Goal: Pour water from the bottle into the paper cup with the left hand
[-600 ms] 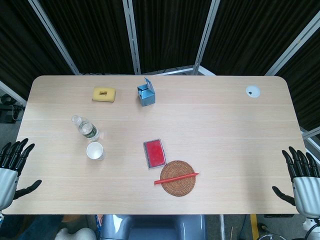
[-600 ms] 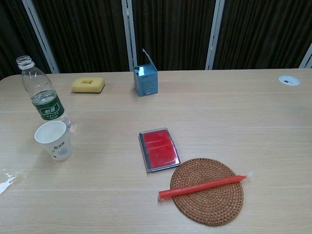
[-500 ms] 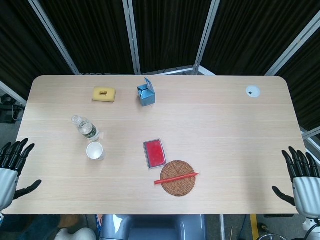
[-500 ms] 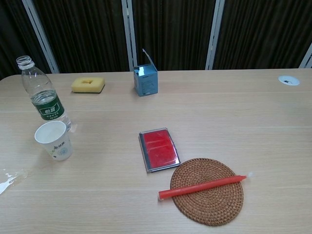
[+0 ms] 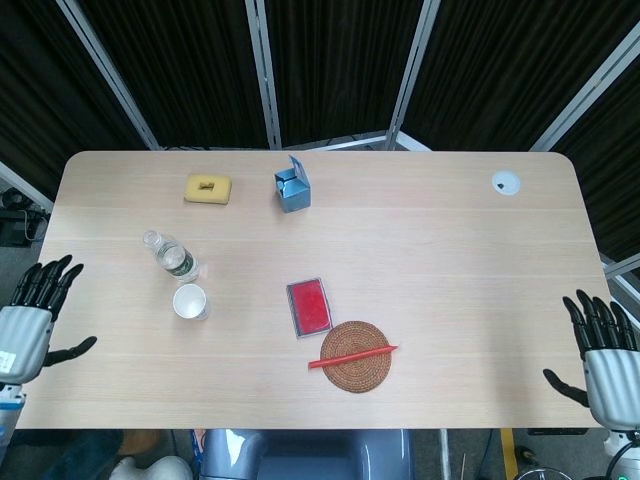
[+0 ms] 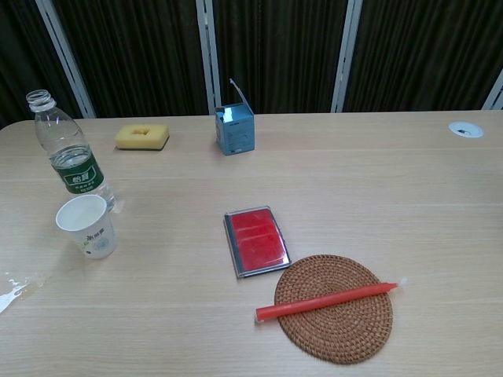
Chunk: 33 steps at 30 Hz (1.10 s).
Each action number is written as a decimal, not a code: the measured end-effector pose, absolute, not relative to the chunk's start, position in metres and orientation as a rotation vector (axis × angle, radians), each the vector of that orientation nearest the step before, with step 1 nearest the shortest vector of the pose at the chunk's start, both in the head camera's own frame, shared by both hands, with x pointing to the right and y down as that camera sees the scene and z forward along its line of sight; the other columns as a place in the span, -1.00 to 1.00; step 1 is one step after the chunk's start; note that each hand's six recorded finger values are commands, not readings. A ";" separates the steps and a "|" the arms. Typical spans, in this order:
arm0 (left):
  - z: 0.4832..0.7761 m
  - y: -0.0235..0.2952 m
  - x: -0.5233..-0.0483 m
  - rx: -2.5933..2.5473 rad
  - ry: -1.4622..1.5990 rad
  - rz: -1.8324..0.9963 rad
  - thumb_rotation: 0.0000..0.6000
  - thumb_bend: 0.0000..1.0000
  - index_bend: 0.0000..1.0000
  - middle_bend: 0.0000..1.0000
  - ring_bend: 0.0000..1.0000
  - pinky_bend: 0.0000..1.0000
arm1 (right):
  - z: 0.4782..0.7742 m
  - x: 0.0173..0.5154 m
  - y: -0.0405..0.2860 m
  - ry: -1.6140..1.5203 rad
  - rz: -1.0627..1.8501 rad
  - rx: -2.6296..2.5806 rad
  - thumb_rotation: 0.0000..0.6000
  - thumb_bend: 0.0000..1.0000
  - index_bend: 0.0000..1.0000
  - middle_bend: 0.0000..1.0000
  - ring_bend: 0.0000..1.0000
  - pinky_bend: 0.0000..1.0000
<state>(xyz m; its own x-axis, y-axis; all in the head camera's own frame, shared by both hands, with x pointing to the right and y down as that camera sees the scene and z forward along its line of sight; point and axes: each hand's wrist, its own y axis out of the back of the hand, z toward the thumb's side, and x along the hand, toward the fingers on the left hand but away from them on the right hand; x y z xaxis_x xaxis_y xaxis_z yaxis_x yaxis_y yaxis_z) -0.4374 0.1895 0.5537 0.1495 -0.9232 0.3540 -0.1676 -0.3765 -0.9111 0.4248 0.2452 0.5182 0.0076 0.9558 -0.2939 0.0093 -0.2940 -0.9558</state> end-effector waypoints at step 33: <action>0.726 0.090 -0.411 -2.282 1.589 -1.332 1.00 -1.00 -1.00 -1.00 -1.00 -1.00 | 0.546 0.442 0.230 -1.040 1.565 -1.380 1.00 -1.00 -1.00 -1.00 -1.00 -1.00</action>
<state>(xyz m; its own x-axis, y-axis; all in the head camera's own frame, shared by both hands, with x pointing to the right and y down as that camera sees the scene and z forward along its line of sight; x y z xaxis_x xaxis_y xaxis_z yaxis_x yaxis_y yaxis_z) -0.4114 0.0902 0.7262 0.0960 -0.7873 0.6091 -0.7372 -0.4674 -0.4879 0.4423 0.2303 0.5455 -0.0974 0.9324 -0.3482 -0.0398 -0.3532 -0.9347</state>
